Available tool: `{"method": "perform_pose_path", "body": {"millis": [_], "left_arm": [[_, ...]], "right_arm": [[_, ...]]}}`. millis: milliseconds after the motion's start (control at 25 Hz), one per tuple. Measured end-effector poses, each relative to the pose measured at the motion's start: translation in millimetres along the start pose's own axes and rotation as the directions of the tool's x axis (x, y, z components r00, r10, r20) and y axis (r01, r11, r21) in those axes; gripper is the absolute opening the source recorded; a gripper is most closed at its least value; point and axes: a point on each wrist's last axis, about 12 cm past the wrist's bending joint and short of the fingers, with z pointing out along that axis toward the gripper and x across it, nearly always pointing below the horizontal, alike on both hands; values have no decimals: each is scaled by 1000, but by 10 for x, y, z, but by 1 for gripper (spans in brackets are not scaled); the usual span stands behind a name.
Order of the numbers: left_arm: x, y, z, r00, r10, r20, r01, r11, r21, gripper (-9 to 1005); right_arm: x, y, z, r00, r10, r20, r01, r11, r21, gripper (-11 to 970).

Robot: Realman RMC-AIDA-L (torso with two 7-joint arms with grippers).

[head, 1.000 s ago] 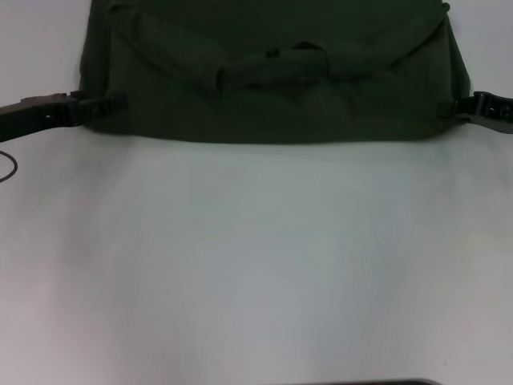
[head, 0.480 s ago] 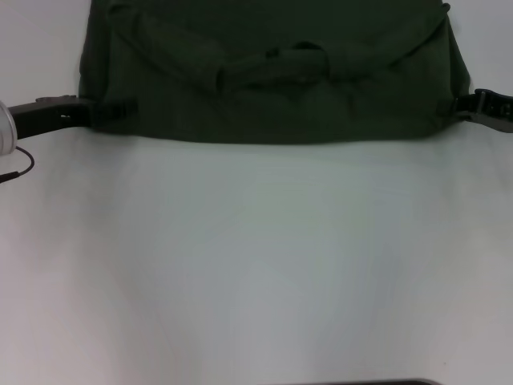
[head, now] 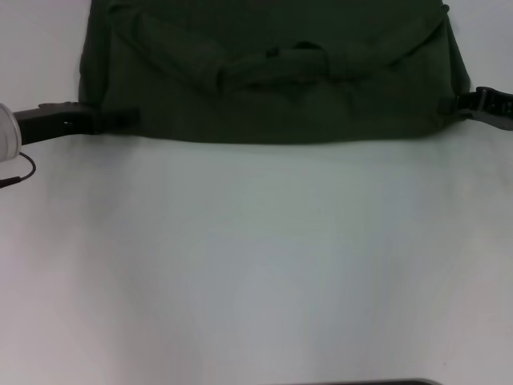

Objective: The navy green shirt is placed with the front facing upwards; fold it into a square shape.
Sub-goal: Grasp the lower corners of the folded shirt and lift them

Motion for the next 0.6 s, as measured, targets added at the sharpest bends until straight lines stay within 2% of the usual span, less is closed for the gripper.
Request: {"method": "perform_pose_path", "body": {"millis": [320, 600], "left_arm": [[10, -78, 58, 999, 39, -35, -38, 999, 28, 887], [-16, -80, 58, 999, 45, -31, -44, 999, 28, 885]], "right_arm": [[-16, -2, -7, 1000, 4, 10, -4, 1000, 0, 50], [-18, -6, -7, 1000, 4, 11, -4, 1000, 3, 49]]}}
